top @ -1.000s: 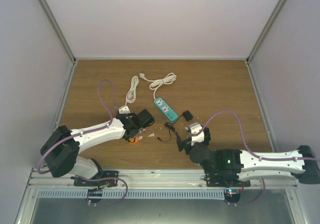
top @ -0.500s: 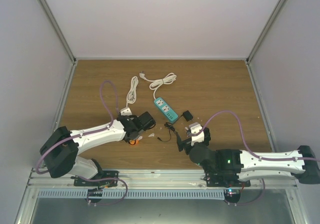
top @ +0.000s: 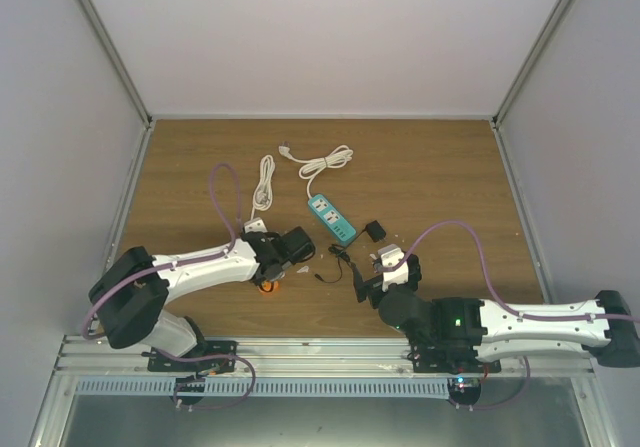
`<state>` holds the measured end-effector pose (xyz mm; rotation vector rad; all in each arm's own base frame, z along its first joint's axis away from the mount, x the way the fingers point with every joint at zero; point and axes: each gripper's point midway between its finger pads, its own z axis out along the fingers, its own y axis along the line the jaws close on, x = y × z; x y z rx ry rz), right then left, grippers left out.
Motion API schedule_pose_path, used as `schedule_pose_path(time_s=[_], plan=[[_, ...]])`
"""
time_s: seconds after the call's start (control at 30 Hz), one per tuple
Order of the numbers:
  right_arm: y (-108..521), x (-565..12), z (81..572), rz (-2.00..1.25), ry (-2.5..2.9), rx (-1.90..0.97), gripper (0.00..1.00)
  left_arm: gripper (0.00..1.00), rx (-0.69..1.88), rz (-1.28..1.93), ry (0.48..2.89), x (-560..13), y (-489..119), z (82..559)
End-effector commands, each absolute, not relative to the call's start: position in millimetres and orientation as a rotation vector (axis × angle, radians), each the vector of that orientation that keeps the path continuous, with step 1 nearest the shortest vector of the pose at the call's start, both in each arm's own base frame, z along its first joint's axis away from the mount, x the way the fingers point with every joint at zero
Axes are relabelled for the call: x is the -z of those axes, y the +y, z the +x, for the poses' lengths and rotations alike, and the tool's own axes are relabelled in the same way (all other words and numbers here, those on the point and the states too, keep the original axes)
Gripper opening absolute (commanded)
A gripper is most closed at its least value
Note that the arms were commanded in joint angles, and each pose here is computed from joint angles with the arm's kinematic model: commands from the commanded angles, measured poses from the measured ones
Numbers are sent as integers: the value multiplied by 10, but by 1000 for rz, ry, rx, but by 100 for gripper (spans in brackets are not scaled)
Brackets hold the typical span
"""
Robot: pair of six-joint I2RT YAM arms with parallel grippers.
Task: Insert the plug
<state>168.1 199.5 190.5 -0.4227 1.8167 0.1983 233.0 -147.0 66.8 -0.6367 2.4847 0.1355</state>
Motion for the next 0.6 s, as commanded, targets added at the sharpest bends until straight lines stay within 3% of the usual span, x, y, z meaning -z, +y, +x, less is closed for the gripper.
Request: schedule_pose_path(time_s=[0.0, 0.57], plan=[[2010, -2038, 1685, -373, 1800, -228, 100, 0, -228, -637, 2534, -448, -1388, 2214], [1984, -1962, 1687, -388, 1815, -192, 100, 2, -262, -669, 2495, -343, -1245, 2613]])
